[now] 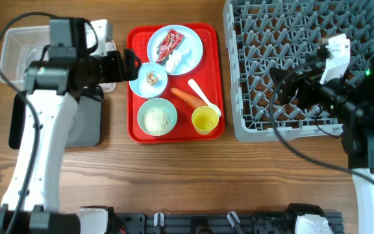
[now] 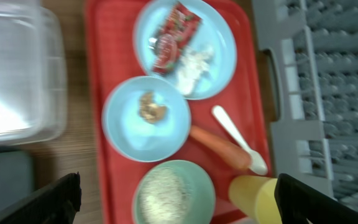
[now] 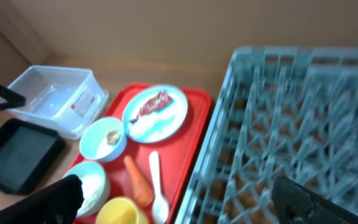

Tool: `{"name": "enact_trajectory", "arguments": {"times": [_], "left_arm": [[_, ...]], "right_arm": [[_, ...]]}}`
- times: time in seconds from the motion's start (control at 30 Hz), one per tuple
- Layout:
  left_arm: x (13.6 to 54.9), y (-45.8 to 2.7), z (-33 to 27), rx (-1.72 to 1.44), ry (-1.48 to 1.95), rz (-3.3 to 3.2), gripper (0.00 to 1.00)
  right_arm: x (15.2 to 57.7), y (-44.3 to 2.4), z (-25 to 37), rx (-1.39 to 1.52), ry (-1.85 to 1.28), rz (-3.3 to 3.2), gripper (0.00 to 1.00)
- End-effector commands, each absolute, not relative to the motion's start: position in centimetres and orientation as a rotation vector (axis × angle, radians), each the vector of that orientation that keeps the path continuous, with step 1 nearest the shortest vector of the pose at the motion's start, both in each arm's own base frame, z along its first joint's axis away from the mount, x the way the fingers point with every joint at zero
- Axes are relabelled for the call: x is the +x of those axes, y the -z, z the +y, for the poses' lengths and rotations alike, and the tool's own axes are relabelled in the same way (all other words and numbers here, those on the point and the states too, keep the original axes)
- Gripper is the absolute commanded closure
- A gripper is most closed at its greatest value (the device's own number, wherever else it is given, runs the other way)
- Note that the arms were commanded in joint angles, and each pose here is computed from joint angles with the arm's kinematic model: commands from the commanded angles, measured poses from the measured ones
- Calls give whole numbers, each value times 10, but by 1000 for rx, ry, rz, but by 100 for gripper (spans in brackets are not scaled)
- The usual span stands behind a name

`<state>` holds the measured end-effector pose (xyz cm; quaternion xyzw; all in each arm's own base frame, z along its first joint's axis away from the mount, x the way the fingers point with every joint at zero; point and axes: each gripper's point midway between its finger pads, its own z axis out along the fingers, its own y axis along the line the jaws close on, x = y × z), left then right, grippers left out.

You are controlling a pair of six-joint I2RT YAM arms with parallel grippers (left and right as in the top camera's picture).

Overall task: Sort waste into correct bins and load items into the dishwasher rack
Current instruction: 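Reach the left gripper to the blue bowl with the mushroom and grasp its rim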

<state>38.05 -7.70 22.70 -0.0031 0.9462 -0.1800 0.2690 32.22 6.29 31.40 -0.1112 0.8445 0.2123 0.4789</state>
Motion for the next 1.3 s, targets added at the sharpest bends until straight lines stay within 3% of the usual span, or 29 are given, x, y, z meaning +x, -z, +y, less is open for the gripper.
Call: {"name": "enact_trajectory", "arguments": {"times": [0.0, 0.43, 0.57, 0.77, 0.93, 1.27], "left_arm": [[382, -224, -122, 95, 646, 2559, 0], [412, -114, -172, -115, 150, 2700, 14], [424, -93, -170, -125, 93, 2695, 27], [446, -87, -177, -40, 89, 2627, 34], [446, -71, -178, -24, 72, 2654, 55], [439, -55, -175, -58, 61, 2688, 55]], "right_arm": [[323, -314, 66, -201, -597, 2098, 0], [321, -303, 66, -188, -611, 2146, 0], [318, -299, 67, -183, -617, 2166, 0], [314, -294, 67, -173, -626, 2195, 0], [313, -292, 67, -170, -628, 2202, 0], [312, -289, 66, -161, -621, 2218, 0]]}}
